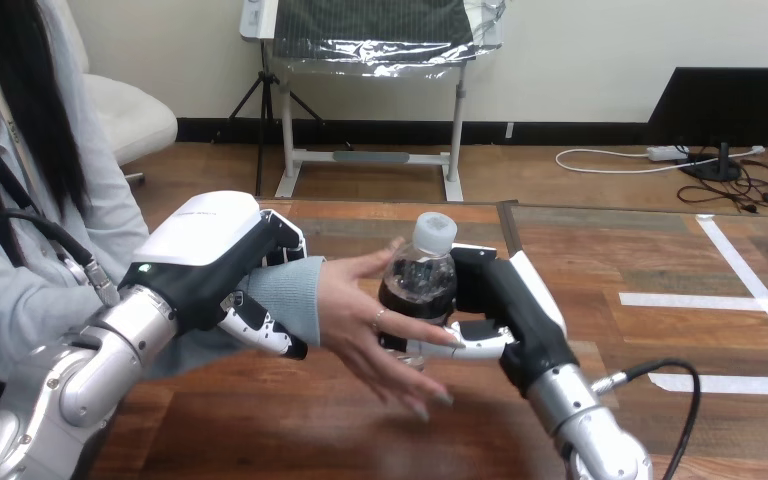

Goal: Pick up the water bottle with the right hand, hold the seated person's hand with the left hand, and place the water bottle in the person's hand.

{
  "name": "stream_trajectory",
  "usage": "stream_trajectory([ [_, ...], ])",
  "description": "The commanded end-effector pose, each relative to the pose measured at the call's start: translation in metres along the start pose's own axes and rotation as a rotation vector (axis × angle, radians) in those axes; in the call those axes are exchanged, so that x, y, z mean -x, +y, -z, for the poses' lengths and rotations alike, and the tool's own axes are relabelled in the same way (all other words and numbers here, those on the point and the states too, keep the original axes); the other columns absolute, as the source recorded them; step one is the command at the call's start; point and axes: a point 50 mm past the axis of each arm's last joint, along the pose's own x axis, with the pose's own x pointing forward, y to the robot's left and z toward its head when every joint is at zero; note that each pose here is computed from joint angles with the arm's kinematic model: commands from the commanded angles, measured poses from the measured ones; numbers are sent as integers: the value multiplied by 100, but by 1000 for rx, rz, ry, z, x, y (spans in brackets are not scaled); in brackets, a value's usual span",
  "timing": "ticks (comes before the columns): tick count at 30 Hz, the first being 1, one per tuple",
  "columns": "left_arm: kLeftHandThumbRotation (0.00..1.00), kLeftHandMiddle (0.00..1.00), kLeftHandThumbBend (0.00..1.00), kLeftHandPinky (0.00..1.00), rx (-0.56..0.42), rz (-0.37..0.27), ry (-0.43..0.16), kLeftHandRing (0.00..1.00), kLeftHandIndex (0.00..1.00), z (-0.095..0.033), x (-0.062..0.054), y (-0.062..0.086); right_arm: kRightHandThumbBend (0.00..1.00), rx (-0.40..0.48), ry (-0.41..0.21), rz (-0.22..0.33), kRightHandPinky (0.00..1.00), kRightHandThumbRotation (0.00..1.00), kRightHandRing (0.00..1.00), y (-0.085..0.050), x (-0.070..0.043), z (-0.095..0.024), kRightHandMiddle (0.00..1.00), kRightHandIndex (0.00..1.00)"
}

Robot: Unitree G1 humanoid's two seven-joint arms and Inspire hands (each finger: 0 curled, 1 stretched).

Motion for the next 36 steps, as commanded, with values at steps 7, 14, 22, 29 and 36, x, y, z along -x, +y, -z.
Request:
stream_trajectory([
  [7,0,35,90,23,-40,-141,-89,28,37,-20,-18,37,83,-29,-157,7,26,0,31,10,-17,-35,39,45],
  [14,0,36,90,24,-32,-136,-91,29,38,-20,-18,34,82,-37,-152,26,26,0,32,8,-18,-39,39,46],
  [22,0,37,91,24,-29,-137,-92,30,39,-20,-19,31,83,-31,-146,42,28,0,33,5,-20,-40,41,46],
  [29,0,38,90,25,-32,-134,-85,31,40,-20,-19,28,83,-36,-144,55,29,0,34,4,-23,-41,41,46],
  [36,0,39,91,26,-24,-133,-75,32,40,-20,-19,27,82,-38,-145,58,30,0,35,3,-26,-43,42,46],
])
